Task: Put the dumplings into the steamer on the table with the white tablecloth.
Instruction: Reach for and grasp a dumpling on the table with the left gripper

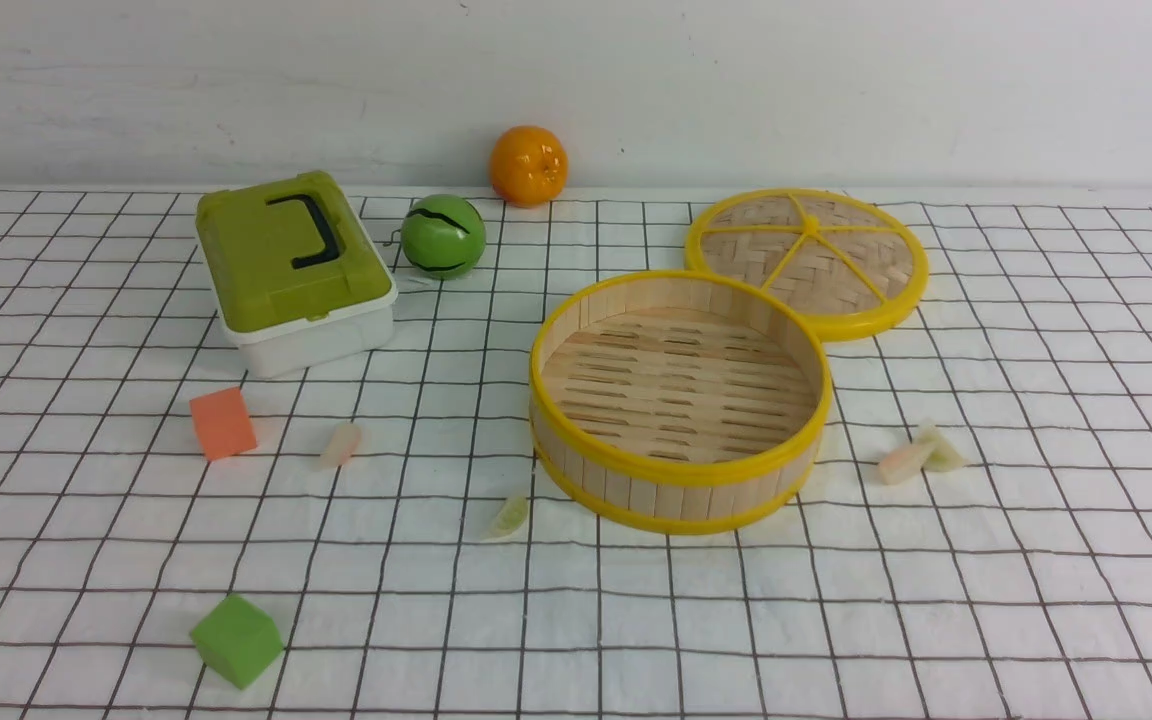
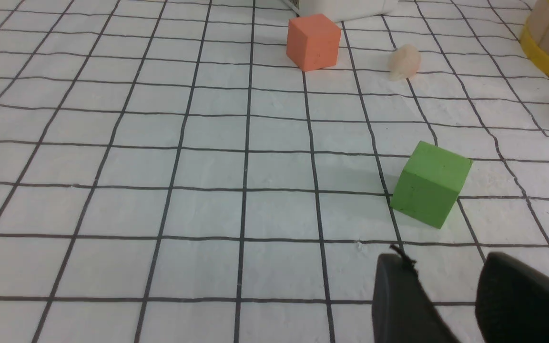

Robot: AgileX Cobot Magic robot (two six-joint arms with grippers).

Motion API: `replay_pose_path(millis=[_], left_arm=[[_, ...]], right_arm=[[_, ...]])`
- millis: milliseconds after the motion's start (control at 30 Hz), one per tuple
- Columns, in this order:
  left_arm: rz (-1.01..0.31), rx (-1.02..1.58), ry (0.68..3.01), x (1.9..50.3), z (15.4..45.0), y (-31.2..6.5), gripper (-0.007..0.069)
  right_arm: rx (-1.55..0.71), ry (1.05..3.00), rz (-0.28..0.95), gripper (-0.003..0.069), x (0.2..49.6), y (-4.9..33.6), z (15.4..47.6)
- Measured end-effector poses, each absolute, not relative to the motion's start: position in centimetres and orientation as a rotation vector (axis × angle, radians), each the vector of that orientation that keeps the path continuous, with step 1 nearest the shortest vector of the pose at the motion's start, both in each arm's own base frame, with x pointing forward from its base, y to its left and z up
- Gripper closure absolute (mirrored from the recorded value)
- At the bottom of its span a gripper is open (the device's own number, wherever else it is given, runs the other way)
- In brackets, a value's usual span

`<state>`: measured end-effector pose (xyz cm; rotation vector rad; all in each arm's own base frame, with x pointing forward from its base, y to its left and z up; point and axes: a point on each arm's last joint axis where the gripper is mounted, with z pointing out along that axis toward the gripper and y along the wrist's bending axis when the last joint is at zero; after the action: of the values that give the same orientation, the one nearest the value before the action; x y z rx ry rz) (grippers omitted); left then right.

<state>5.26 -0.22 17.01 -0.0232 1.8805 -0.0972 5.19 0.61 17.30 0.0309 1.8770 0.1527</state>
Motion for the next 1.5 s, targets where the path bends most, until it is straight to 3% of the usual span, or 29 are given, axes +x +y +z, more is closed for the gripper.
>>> replay_pose_path(millis=[1067,1267,1500], left_arm=[[-0.094,-0.017,1.855,5.3,17.2,-0.2,0.0387],[-0.11,-0.008,1.701,5.6,18.6,-0.3,0.0387],[-0.119,0.023,1.432,5.6,21.0,-0.5,0.0387]], right_arm=[[0.022,1.877,0.138,0.0419,5.2,0.6,17.3],[0.015,1.85,0.127,0.0419,5.3,0.5,17.4],[0.024,1.565,0.127,0.0419,5.7,0.4,19.9]])
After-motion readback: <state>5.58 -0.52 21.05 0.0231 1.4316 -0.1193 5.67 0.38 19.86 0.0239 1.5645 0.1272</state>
